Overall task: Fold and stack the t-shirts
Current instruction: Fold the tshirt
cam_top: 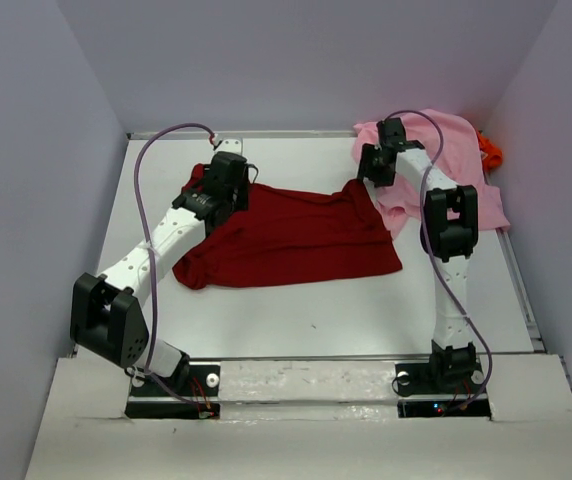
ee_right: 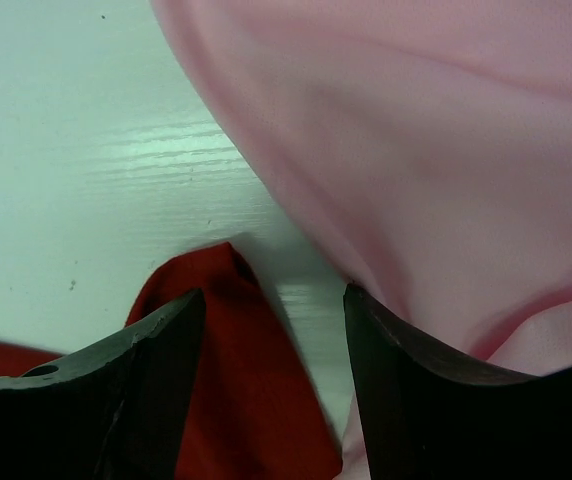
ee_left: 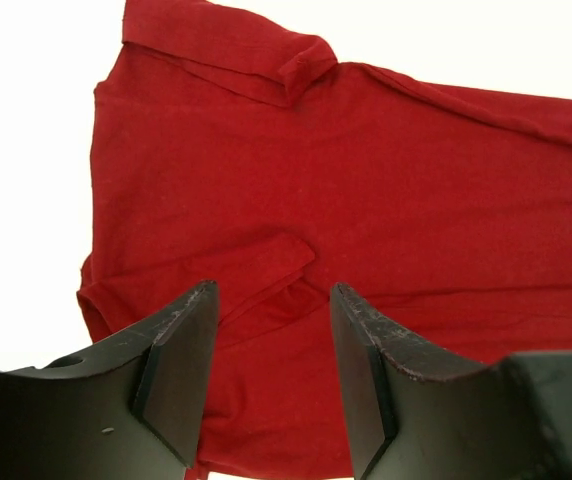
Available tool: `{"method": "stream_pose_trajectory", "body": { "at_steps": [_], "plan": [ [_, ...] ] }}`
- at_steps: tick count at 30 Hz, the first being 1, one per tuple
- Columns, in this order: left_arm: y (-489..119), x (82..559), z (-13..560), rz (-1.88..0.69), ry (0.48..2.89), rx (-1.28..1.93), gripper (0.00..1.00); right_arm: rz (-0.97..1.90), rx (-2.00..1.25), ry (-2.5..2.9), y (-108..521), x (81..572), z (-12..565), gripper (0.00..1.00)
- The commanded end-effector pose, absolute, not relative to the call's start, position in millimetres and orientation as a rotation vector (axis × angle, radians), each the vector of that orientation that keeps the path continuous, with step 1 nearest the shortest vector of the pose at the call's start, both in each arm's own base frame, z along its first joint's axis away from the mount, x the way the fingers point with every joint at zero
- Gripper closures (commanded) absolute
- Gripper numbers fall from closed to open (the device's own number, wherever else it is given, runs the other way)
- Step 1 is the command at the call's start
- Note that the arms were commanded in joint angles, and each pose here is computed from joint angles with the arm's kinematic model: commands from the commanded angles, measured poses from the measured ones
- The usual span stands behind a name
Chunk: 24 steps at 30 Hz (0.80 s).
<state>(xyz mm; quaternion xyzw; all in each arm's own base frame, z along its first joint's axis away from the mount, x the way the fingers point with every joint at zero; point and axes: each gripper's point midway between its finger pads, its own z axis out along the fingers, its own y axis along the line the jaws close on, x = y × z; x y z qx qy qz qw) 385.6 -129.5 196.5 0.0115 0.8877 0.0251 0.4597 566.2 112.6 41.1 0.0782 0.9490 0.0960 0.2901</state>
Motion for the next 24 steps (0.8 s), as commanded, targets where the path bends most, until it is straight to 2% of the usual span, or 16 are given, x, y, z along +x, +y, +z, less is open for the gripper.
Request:
{"method": "stream_pose_trajectory", "body": {
  "at_steps": [1,17,20,24],
  "plan": [
    [-137.3,384.5,216.0,-0.020,2.128,0.032,0.41,0.250,0.176,2.464,116.7,580.2,69.2,0.37],
    [-131.9,386.3,210.6,0.026,2.134,0.032,0.42,0.381,0.163,2.497,137.2,589.4,42.3,0.38],
    [-132.1,386.4,209.0,0.029,2.139,0.032,0.42,0.407,0.166,2.509,141.1,589.5,35.0,0.41],
    [-130.3,386.5,206.8,0.043,2.142,0.032,0.42,0.436,0.158,2.529,145.2,587.0,25.3,0.53]
  ]
}}
